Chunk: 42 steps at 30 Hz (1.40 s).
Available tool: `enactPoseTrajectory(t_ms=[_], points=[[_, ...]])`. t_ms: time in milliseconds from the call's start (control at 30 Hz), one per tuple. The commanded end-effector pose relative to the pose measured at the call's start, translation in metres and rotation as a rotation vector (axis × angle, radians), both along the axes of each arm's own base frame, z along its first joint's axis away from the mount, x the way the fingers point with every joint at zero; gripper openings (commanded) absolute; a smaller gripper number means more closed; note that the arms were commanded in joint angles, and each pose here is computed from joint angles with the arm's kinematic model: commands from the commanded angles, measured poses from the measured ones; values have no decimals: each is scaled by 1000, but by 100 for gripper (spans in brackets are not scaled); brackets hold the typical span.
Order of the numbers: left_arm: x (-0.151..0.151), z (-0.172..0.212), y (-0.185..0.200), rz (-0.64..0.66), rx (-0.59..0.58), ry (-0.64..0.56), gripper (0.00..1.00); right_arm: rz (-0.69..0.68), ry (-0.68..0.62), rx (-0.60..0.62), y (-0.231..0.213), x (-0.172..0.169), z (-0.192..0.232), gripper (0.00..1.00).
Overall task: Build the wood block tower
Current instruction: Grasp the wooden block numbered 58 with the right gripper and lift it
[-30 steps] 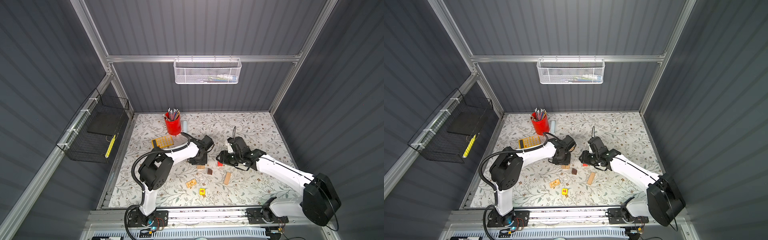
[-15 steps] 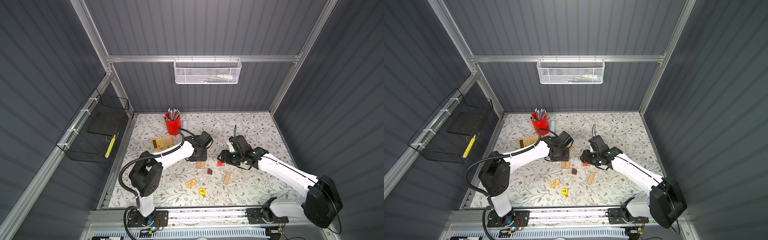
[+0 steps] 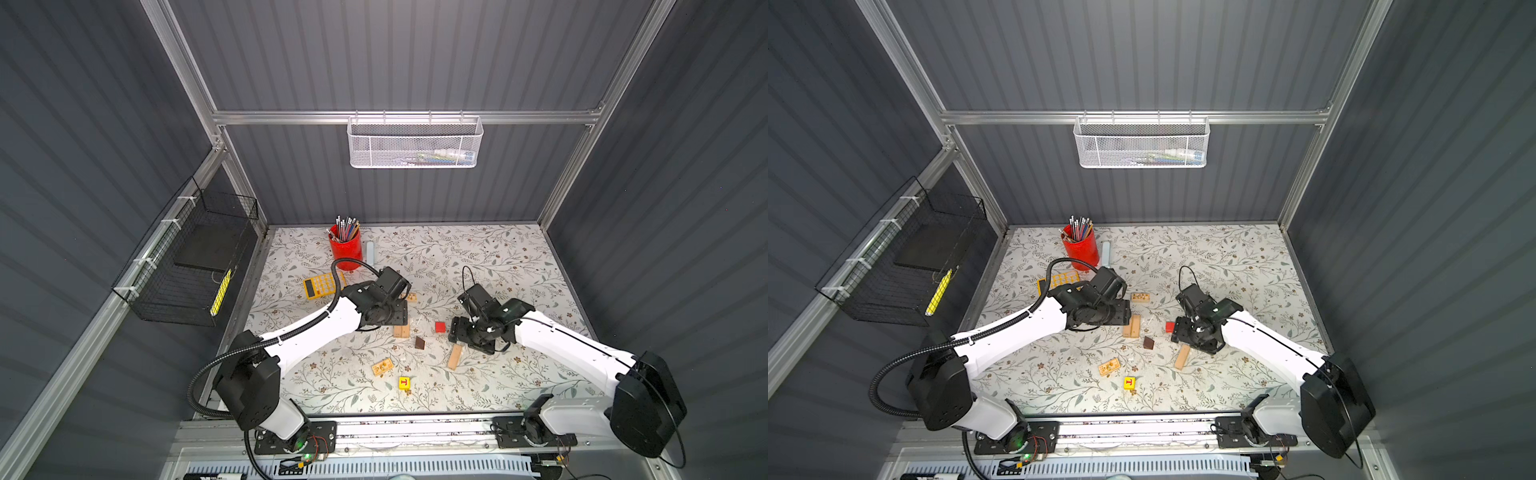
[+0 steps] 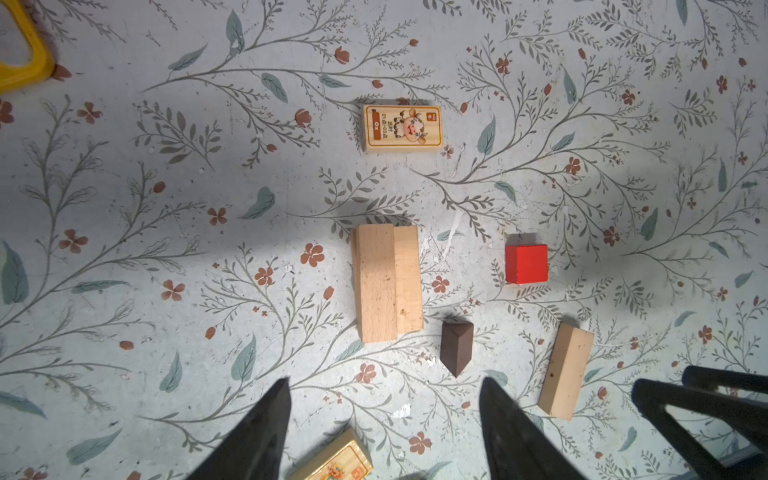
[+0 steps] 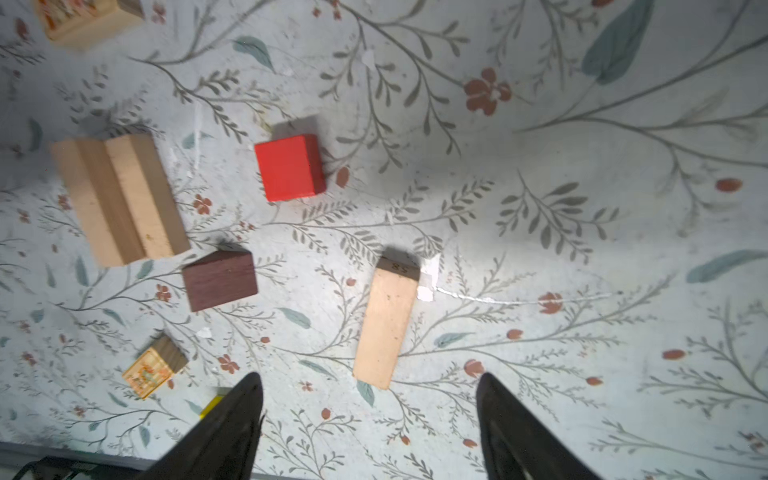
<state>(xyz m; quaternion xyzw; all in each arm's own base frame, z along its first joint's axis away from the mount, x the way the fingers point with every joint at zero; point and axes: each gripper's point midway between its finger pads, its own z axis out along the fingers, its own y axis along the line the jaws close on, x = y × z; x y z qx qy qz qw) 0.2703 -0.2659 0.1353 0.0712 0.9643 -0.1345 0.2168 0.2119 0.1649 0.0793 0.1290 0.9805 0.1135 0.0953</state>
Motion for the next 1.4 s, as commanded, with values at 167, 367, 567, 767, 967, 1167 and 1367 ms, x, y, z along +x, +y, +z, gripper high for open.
enactPoseTrajectory(t_ms=[167,367,567,767,967,1167,1367], points=[[-7,15,4,-21,-53,-55,87,-156,74,-45,9,-17,-36,80],[-10,19,12,22,-57,-59,93,-177,67,-104,10,-18,-46,74],[-9,25,15,40,-67,-75,98,-181,69,-125,9,-17,-54,63],[-11,24,22,75,-80,-85,100,-167,91,-126,13,-18,-61,55],[-11,23,24,74,-66,-84,99,-163,107,-126,17,-17,-65,50],[-13,23,23,78,-72,-77,99,-158,117,-127,21,-17,-67,41],[-14,20,26,90,-78,-79,100,-131,132,-133,23,-18,-67,31]])
